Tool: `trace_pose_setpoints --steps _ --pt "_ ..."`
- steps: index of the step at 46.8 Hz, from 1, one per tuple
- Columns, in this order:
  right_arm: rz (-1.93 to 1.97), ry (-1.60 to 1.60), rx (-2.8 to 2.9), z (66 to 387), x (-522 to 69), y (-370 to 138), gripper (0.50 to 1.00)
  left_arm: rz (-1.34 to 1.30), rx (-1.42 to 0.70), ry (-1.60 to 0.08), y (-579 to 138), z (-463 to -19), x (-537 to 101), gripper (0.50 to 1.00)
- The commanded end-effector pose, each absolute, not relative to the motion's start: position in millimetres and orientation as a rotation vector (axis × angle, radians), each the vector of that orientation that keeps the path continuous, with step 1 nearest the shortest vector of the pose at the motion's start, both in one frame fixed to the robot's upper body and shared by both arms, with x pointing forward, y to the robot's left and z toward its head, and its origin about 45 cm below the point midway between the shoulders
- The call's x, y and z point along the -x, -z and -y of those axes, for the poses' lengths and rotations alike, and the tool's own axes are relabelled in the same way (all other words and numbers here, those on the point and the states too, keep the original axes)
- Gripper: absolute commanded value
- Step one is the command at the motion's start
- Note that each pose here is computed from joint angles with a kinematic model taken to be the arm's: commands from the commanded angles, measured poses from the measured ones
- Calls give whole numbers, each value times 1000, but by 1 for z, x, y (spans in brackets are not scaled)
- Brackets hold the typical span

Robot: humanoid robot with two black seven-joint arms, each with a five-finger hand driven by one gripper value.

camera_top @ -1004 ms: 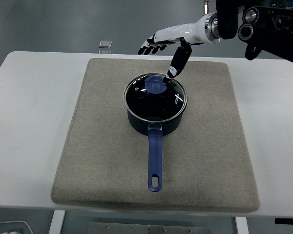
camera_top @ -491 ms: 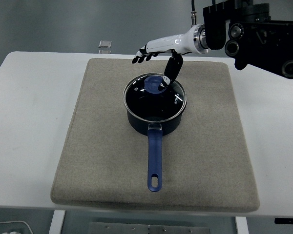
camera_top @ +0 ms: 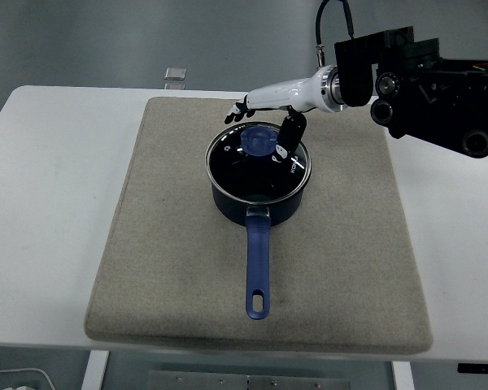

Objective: Lift the pot lid and place it to the right of the pot.

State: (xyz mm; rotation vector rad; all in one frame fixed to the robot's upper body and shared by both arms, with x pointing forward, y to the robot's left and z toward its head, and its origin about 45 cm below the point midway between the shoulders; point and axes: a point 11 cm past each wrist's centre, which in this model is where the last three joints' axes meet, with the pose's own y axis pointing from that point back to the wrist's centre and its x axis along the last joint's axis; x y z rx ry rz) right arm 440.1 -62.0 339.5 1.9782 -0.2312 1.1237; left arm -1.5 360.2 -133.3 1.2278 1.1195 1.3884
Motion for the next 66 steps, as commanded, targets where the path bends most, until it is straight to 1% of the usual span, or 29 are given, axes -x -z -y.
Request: trace_pose_setpoints --steps 1,4,6,10,35,38,41,61,66 --pt "237 -1130 -1973 63 -441 -339 934 -1119 -1229 -1388 133 -360 2 1000" --pt "235 -1130 -1973 63 -441 -339 924 -1120 -1228 -1389 133 -360 2 1000" --pt "236 -1130 -1971 63 -441 -339 897 -1120 -1228 -1389 133 -360 2 1000" --pt "236 -1131 -1971 64 -441 -339 866 -1120 -1228 -1389 133 -360 2 1000" --pt "227 -1131 -1975 61 -439 -338 866 -1120 -1228 -1389 133 -360 2 1000" --pt "225 -1132 -1976 60 -439 -338 858 -1120 -1228 -1389 133 -360 2 1000" --pt "225 -1132 -1976 60 -439 -338 836 -1119 -1227 -1387 133 -360 2 1000" --pt "225 -1128 -1974 62 -439 -338 795 -1120 -1228 -1389 133 -360 2 1000" --pt "223 -1127 -1972 62 -439 -338 762 -1120 -1228 -1389 133 -360 2 1000"
